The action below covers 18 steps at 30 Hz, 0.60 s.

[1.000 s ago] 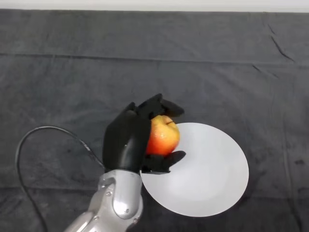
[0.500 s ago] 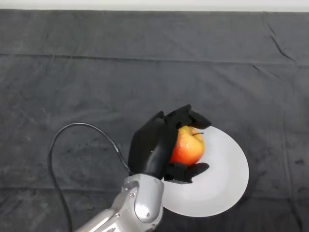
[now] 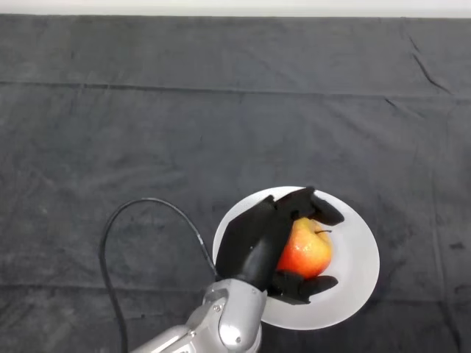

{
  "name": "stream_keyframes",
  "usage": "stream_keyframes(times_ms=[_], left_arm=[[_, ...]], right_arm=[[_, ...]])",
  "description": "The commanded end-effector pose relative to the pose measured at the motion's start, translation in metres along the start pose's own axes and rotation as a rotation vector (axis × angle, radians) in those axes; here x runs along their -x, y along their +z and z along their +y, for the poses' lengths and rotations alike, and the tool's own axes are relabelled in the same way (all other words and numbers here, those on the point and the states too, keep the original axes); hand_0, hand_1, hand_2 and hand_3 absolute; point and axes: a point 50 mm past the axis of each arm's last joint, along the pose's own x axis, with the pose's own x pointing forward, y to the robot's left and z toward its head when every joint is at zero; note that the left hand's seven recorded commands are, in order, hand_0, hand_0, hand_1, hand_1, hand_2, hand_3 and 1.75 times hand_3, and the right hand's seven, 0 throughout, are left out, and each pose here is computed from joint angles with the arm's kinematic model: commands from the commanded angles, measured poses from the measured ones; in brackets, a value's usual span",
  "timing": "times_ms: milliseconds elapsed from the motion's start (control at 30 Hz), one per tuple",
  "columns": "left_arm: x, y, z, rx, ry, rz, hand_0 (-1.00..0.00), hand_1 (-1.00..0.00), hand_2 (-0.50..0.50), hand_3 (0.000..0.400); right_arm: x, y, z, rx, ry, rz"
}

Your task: Move the apple to the plate

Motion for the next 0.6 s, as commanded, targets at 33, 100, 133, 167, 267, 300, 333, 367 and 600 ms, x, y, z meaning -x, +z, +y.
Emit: stream_keyframes(times_ms=[33, 100, 133, 167, 267, 300, 333, 367, 600], left_arm=[[-0.006, -0.004, 0.004, -0.046, -0.014, -0.007, 0.00, 0.00, 0.00, 0.000], [-0.007, -0.004, 0.005, -0.046, -0.016, -0.005, 0.00, 0.00, 0.00, 0.000], [-0.007, -0.004, 0.006, -0.046, -0.016, -0.005, 0.00, 0.00, 0.00, 0.000], [-0.007, -0.003, 0.006, -0.046, -0.016, -0.004, 0.00, 0.00, 0.00, 0.000], [-0.008, -0.002, 0.010, -0.045, -0.010, -0.004, 0.00, 0.00, 0.00, 0.000], [-0.008, -0.002, 0.012, -0.044, -0.007, -0.005, 0.00, 0.00, 0.00, 0.000], [-0.008, -0.001, 0.014, -0.044, -0.003, -0.005, 0.00, 0.00, 0.00, 0.000], [-0.008, -0.001, 0.016, -0.043, 0.002, -0.006, 0.00, 0.00, 0.00, 0.000], [-0.008, 0.001, 0.038, -0.040, 0.066, -0.017, 0.00, 0.00, 0.00, 0.000]], right_arm=[[0.0085, 0.0105, -0.0055, 0.010, -0.019, -0.025], [0.0085, 0.0105, -0.0055, 0.010, -0.019, -0.025], [0.0085, 0.0105, -0.0055, 0.010, -0.019, -0.025], [0.0085, 0.0105, -0.0055, 0.010, -0.019, -0.025], [0.0085, 0.0105, -0.0055, 0.010, -0.019, -0.025], [0.0085, 0.0105, -0.0055, 0.010, -0.019, -0.025], [0.0085, 0.0105, -0.0055, 0.010, -0.019, -0.025], [0.0085, 0.0105, -0.0055, 0.010, -0.019, -0.025], [0.0085, 0.0105, -0.0055, 0.010, -0.019, -0.025]])
